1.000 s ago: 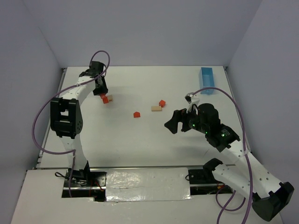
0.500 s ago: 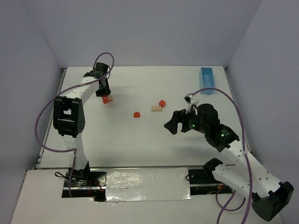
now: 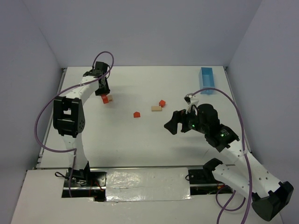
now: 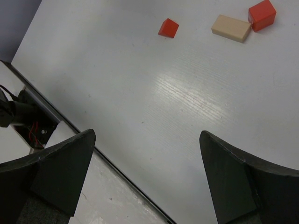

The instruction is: Build the wood block tower

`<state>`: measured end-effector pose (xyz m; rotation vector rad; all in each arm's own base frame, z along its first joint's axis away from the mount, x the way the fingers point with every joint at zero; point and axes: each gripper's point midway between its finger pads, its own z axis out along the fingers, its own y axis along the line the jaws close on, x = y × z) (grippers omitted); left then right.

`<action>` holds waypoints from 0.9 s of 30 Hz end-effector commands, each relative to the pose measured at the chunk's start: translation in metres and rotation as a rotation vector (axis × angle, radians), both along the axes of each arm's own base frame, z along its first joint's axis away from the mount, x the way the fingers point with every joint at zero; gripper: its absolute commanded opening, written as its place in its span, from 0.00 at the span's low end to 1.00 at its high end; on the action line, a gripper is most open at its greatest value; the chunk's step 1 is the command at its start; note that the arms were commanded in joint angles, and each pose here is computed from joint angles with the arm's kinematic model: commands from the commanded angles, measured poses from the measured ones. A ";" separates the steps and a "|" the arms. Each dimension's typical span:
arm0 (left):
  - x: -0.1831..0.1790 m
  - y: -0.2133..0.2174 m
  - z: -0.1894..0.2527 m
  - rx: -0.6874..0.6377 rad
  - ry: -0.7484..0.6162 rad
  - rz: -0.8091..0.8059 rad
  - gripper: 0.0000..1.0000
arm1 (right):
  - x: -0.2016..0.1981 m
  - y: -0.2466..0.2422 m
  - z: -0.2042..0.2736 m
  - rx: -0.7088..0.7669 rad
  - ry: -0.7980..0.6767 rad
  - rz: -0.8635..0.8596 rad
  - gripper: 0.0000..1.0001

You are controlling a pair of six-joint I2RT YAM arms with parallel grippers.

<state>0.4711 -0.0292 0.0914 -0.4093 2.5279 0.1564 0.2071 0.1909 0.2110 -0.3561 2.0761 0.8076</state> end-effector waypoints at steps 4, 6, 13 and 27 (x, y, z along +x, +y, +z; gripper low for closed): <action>0.010 -0.002 0.003 -0.005 -0.025 0.008 0.26 | 0.003 0.004 0.006 0.019 -0.037 0.017 1.00; 0.010 -0.002 0.003 -0.002 -0.025 0.010 0.26 | 0.003 0.004 0.007 0.018 -0.038 0.018 1.00; 0.010 -0.002 0.000 -0.004 -0.019 0.008 0.29 | 0.003 0.005 0.006 0.019 -0.035 0.020 1.00; 0.010 -0.001 -0.005 -0.001 -0.013 0.016 0.37 | 0.001 0.006 0.006 0.013 -0.036 0.028 1.00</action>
